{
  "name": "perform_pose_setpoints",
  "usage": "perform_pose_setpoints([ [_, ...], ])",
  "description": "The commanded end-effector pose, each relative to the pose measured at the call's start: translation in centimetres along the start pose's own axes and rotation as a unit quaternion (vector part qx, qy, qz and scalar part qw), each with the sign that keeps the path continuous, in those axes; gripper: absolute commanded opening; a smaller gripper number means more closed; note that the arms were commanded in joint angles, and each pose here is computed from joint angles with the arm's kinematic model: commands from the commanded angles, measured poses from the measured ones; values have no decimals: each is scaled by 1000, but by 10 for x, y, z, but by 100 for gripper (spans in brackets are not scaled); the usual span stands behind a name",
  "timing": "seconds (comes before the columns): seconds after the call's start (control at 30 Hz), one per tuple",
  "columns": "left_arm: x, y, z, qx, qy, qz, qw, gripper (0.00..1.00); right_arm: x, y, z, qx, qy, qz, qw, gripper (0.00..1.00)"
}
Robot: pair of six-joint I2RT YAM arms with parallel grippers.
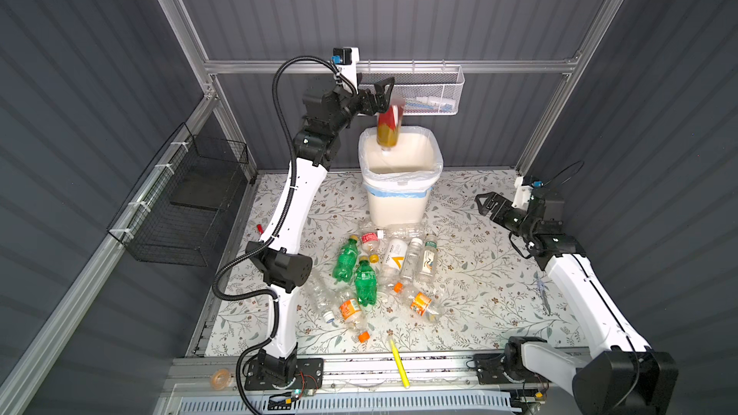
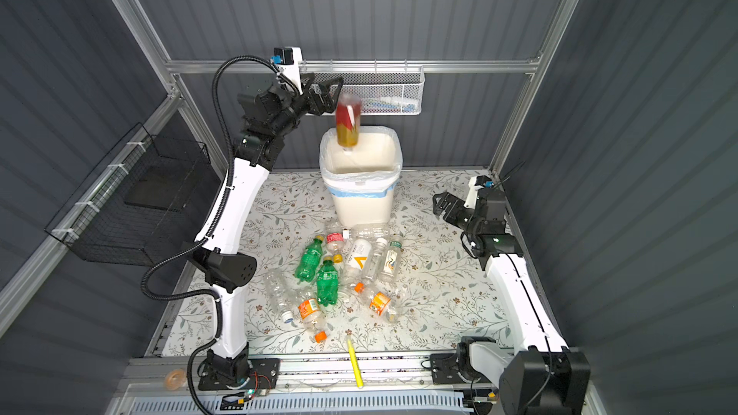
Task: Throw the plastic bottles in the bin
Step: 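Lift the red can over the bin with the left gripper and drop it, then grasp the green-labelled tea bottle with the right gripper while the left returns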
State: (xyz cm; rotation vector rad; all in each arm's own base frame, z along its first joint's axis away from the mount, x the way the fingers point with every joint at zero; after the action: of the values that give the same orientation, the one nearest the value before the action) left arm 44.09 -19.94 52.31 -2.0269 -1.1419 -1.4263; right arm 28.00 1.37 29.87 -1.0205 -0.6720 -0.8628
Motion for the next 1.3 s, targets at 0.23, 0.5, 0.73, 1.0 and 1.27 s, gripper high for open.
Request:
perform_pose_setpoints([
  [0.23, 7, -131, 61, 189, -9, -7, 982, 100, -36, 5, 22, 43, -110, 96, 988, 99],
  [0.5, -115, -201, 136, 338, -122, 135, 923, 100, -85, 36, 47, 34, -135, 234, 962, 99],
  [0.73, -177, -237, 148, 386, -193, 175, 885, 99, -137, 55, 67, 10, -98, 291, 952, 97],
  [1.0, -210, -247, 155, 391, -231, 201, 868, 99, -166, 81, 72, -25, -79, 313, 946, 97],
  [1.27, -215, -249, 157, 400, -222, 207, 865, 99, -177, 99, 66, -65, -71, 318, 943, 91],
])
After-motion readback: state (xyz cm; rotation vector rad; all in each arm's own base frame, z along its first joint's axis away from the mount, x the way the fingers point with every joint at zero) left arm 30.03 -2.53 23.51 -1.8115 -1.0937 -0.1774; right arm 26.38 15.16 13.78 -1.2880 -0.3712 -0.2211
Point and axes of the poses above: each gripper's point midway between its finger pads, its own y axis out along the fingers, its own z axis along the line the jaws close on, x = y × z, the point moved 10 cm from there along -y, back along the fingers, and after that the axes turned 12 degrees about -y, right-handed, at the moved point
